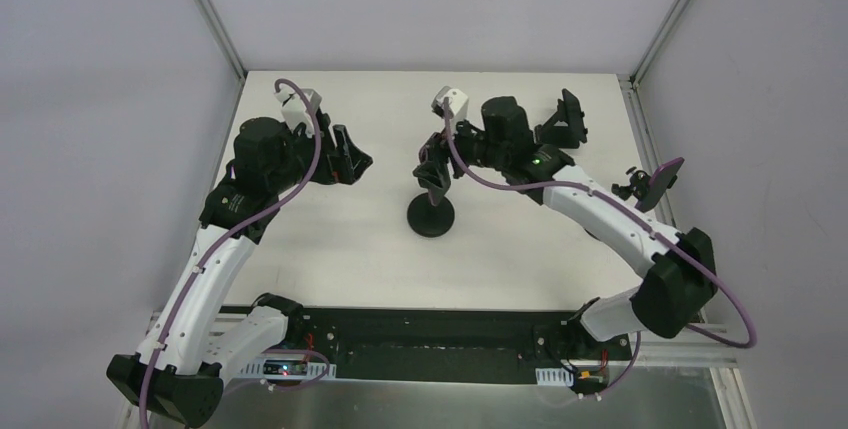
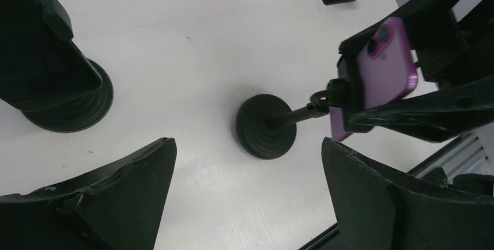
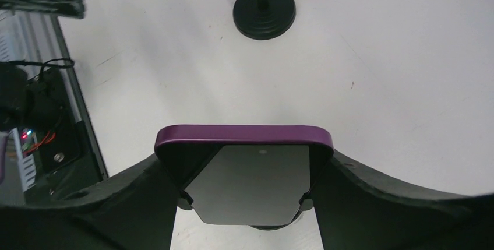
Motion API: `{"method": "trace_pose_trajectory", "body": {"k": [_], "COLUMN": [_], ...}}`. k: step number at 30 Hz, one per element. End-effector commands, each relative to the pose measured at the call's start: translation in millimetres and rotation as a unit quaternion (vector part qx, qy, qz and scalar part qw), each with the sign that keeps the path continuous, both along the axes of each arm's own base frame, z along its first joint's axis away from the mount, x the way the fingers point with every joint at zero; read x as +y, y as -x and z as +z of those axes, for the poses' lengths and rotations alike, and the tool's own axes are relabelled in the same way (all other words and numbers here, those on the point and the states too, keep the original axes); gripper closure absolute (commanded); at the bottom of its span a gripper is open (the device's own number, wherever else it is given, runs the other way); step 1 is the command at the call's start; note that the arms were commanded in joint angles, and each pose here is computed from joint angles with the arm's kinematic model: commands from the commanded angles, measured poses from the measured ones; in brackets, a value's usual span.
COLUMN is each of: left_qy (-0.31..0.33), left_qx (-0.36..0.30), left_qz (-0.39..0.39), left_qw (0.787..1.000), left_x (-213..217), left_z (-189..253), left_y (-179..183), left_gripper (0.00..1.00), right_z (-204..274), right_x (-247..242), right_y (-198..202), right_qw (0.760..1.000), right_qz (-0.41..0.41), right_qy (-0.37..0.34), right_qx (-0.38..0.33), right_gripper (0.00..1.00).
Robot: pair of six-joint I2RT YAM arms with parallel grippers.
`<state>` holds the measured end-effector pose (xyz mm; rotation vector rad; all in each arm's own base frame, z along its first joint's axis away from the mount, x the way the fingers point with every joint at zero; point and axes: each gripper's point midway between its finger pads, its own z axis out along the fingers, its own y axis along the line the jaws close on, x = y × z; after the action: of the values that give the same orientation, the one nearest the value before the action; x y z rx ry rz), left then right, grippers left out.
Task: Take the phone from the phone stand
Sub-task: Pick up the phone stand with the phone at the center of the board.
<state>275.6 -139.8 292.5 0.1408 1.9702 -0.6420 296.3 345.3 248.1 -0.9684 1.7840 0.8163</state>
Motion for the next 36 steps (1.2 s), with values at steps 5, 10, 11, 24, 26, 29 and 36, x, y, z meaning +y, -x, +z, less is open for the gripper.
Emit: {"method": "trace_pose_trajectory", "body": {"k": [5, 10, 11, 24, 26, 29, 36], "left_qy": [0.011, 0.015, 0.019, 0.005, 0.004, 0.004, 0.032], "left_qx": [-0.029, -0.044, -0.043, -0.08, -0.078, -0.077, -0.114], "left_qz": [-0.083, -0.12, -0.133, -0.232, -0.243, -0.267, -0.358], "left_qw": [0.996, 0.992, 0.99, 0.97, 0.967, 0.961, 0.926], "left_x": [-18, -25, -29, -58, -64, -75, -104], "left_z": [12, 18, 18, 10, 8, 6, 14], "left_y": [15, 25, 28, 67, 71, 79, 114], "left_gripper": [0.02, 0.03, 0.03, 0.1, 0.1, 0.11, 0.12], "right_z": [95, 101, 102, 110, 112, 114, 112], "right_x": [-47, -72, -78, -118, -122, -125, -131], "right_y": [101, 147, 158, 242, 251, 259, 269], "right_qw": [0.97, 0.951, 0.945, 0.907, 0.903, 0.901, 0.897], "right_qz": [0.213, 0.283, 0.299, 0.392, 0.399, 0.403, 0.409], "right_qy": [-0.084, -0.079, -0.08, -0.12, -0.127, -0.133, -0.139], "right_qx": [-0.079, -0.101, -0.103, -0.094, -0.093, -0.089, -0.092], "right_gripper": [1.0, 1.0, 1.0, 1.0, 1.0, 1.0, 1.0]}}
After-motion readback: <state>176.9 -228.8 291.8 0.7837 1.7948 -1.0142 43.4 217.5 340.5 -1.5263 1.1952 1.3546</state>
